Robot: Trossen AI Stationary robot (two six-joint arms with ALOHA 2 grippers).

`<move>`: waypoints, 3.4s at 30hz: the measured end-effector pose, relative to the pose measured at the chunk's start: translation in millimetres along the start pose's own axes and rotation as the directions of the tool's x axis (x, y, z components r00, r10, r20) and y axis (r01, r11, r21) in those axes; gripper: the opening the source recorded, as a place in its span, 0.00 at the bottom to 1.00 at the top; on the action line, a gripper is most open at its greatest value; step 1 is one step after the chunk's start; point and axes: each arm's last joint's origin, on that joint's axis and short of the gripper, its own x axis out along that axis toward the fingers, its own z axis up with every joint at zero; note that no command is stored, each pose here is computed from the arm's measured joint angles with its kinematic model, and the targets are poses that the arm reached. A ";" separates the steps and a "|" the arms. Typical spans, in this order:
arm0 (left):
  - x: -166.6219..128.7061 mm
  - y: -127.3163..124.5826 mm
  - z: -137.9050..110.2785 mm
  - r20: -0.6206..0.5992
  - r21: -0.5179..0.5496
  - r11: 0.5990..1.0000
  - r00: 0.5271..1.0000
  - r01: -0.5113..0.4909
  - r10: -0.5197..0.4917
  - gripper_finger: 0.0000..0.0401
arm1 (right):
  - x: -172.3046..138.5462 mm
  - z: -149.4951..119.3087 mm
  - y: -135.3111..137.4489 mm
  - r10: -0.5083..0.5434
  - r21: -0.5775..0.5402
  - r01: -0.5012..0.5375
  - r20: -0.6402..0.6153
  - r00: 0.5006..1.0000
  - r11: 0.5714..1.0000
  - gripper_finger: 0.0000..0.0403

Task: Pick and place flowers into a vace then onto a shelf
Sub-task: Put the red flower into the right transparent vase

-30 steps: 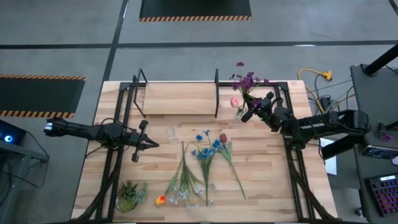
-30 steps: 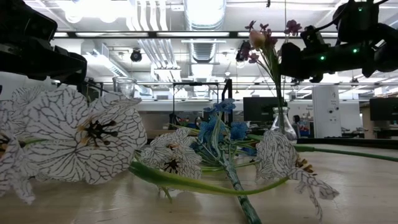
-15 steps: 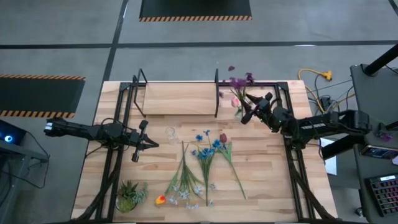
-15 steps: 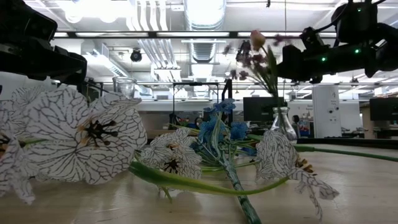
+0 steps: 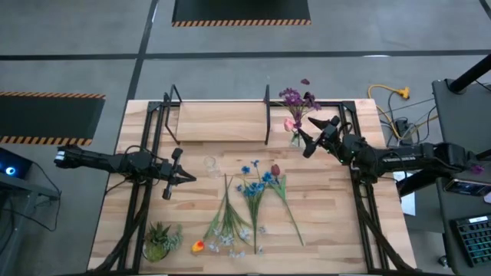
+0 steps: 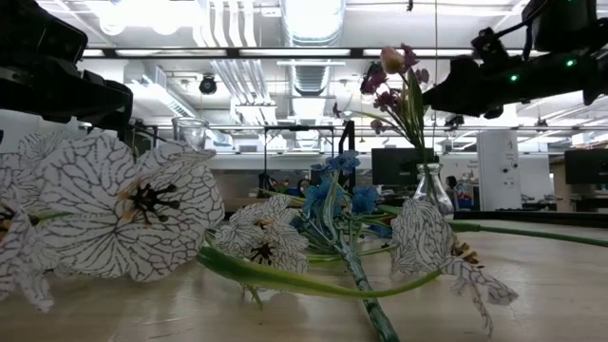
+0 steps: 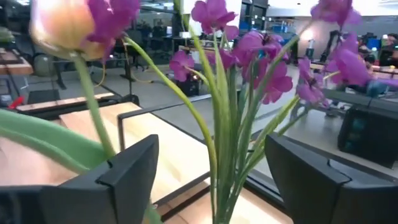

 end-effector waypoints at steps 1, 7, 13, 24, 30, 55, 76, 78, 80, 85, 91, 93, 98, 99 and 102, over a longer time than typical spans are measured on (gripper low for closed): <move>0.0 0.0 0.0 0.000 0.000 1.000 1.000 0.000 0.000 0.00 | -2.1 1.5 -0.1 0.006 0.009 -0.006 0.004 1.000 1.000 0.72; 0.0 -0.1 0.0 0.000 0.000 1.000 1.000 0.001 -0.001 0.00 | -17.8 16.0 4.5 0.093 0.091 -0.100 0.074 0.993 0.991 0.73; 0.0 -0.1 0.0 0.000 0.000 1.000 1.000 0.001 -0.001 0.00 | -34.5 33.3 17.6 0.231 0.116 -0.245 0.124 0.965 0.962 0.70; 0.0 0.0 0.1 0.001 0.000 1.000 1.000 0.000 0.000 0.00 | -55.8 42.9 51.8 0.332 0.140 -0.324 -0.036 0.942 0.935 0.66; 0.0 0.0 0.1 0.001 0.000 1.000 1.000 0.000 0.000 0.00 | -69.4 57.9 73.7 0.337 0.144 -0.319 -0.124 0.933 0.937 0.65; 0.0 0.0 0.1 0.001 0.000 1.000 1.000 0.000 0.000 0.00 | -79.7 35.9 168.6 0.426 0.227 -0.364 -0.375 0.823 0.903 0.65; 0.0 -0.1 0.3 0.003 0.000 1.000 1.000 0.001 -0.001 0.00 | -61.7 -34.1 206.1 0.216 0.067 -0.220 -0.587 0.780 0.973 0.65; 0.0 -0.1 0.3 0.003 0.000 1.000 1.000 0.001 -0.001 0.00 | -60.0 -40.5 207.0 0.219 0.066 -0.228 -0.619 0.754 0.971 0.65; 0.0 -0.1 0.3 0.003 0.000 1.000 1.000 0.001 -0.001 0.00 | -58.3 -46.7 207.6 0.216 0.079 -0.217 -0.644 0.734 0.973 0.65; 0.0 0.0 0.2 0.002 0.000 1.000 1.000 0.000 0.000 0.00 | -55.8 -58.5 208.2 0.190 0.071 -0.193 -0.671 0.717 0.979 0.64; 0.0 0.0 0.2 0.002 0.000 1.000 1.000 0.000 0.000 0.00 | -54.0 -70.2 205.5 0.136 0.006 -0.184 -0.696 0.705 0.983 0.61; 0.0 0.0 0.2 0.002 0.000 1.000 1.000 0.000 0.000 0.00 | -53.5 -72.4 205.4 0.135 0.004 -0.186 -0.706 0.696 0.983 0.60; 0.0 0.1 0.2 0.002 0.000 1.000 1.000 -0.001 0.001 0.00 | -54.0 -75.0 200.7 0.094 -0.038 -0.176 -0.725 0.682 0.984 0.58; 0.0 0.0 0.2 0.002 0.000 1.000 1.000 0.000 0.000 0.00 | -54.7 -75.9 198.4 0.076 -0.049 -0.163 -0.733 0.676 0.985 0.57; 0.0 0.0 0.2 0.002 0.000 1.000 1.000 0.000 0.000 0.00 | -56.8 -78.3 191.7 0.021 -0.066 -0.108 -0.756 0.654 0.992 0.54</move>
